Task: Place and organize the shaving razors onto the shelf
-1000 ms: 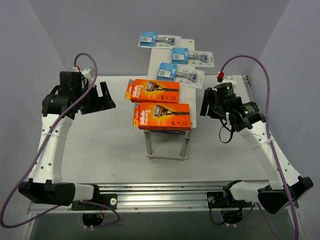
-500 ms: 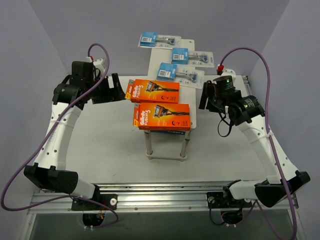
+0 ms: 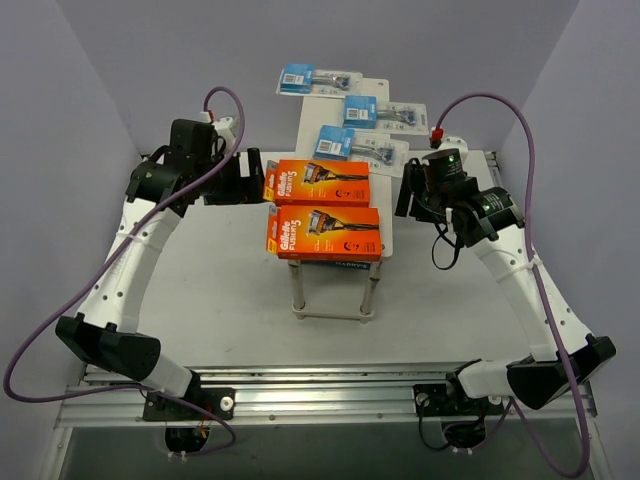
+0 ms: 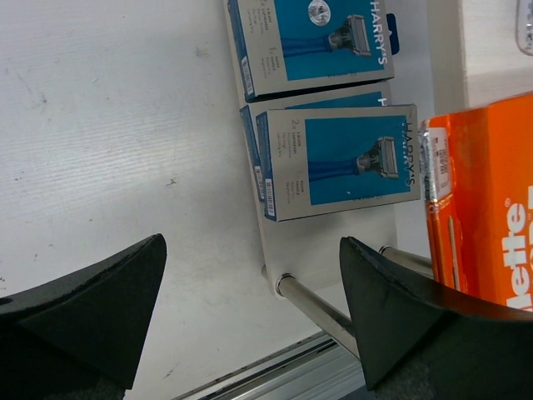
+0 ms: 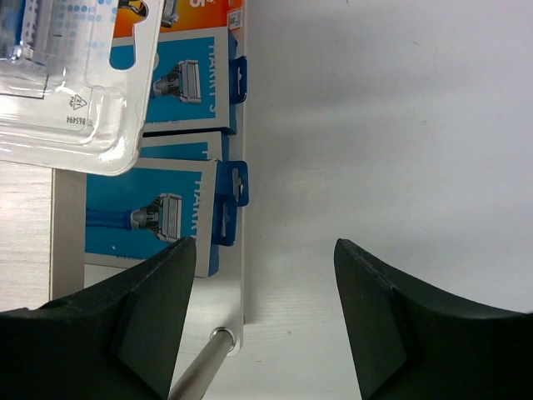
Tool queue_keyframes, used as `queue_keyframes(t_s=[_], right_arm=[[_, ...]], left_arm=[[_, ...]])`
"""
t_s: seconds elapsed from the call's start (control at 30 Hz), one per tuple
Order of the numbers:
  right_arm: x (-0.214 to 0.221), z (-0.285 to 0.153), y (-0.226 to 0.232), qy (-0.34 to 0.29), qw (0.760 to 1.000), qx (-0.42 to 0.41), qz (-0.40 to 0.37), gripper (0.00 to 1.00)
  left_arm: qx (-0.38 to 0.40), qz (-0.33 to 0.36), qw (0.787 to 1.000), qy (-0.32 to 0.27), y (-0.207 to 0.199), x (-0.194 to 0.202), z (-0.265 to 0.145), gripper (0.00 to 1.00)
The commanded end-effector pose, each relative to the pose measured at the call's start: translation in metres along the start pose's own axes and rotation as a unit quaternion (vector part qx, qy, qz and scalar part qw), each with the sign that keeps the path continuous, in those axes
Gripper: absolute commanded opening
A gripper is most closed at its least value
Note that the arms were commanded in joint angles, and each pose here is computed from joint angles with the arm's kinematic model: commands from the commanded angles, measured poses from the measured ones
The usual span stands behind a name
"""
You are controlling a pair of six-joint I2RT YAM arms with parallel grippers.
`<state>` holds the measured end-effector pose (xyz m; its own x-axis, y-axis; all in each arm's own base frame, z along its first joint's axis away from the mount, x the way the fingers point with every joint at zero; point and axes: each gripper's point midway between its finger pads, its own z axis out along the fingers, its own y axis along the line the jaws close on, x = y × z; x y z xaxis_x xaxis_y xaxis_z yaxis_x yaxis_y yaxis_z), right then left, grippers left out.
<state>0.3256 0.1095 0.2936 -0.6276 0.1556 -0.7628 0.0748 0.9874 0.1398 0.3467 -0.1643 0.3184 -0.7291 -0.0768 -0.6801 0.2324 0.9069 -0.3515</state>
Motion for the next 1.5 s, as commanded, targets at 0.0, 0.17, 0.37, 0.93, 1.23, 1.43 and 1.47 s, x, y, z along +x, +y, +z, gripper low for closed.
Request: queue_keyframes(t_s=[0.0,0.17,0.37,0.93,1.23,1.43,1.47], right_arm=[[-0.015,-0.004,-0.001,-0.020,1.000,0.002,0.005,0.63],[-0.014,-0.005,-0.002,-0.020,1.000,0.004,0.005,0.63],[-0.014,-0.006,-0.005,-0.022,1.000,0.007,0.007,0.63],[-0.016,-0.007,-0.039,-0.025,0.999,0.024,0.028,0.63],[-0.034,0.010,-0.048,-0.030,0.998,0.031,0.039,0.63],[-0.051,0.023,-0.050,-0.033,0.999,0.035,0.026,0.63],[-0.051,0.028,-0.052,-0.028,0.999,0.039,0.025,0.63]], left_arm=[[0.015,0.009,0.999,-0.037,-0.017,-0.021,-0.007,0.94],[0.025,0.013,0.999,-0.034,-0.026,-0.020,-0.005,0.94],[0.030,0.012,0.999,-0.032,-0.030,-0.020,-0.003,0.94],[0.042,0.019,0.998,-0.031,-0.043,-0.023,0.001,0.94],[0.038,0.027,0.999,-0.022,-0.035,-0.022,0.002,0.94],[0.023,0.011,0.999,-0.042,-0.006,-0.042,-0.009,0.94],[0.021,0.009,0.999,-0.044,-0.001,-0.045,-0.010,0.94]])
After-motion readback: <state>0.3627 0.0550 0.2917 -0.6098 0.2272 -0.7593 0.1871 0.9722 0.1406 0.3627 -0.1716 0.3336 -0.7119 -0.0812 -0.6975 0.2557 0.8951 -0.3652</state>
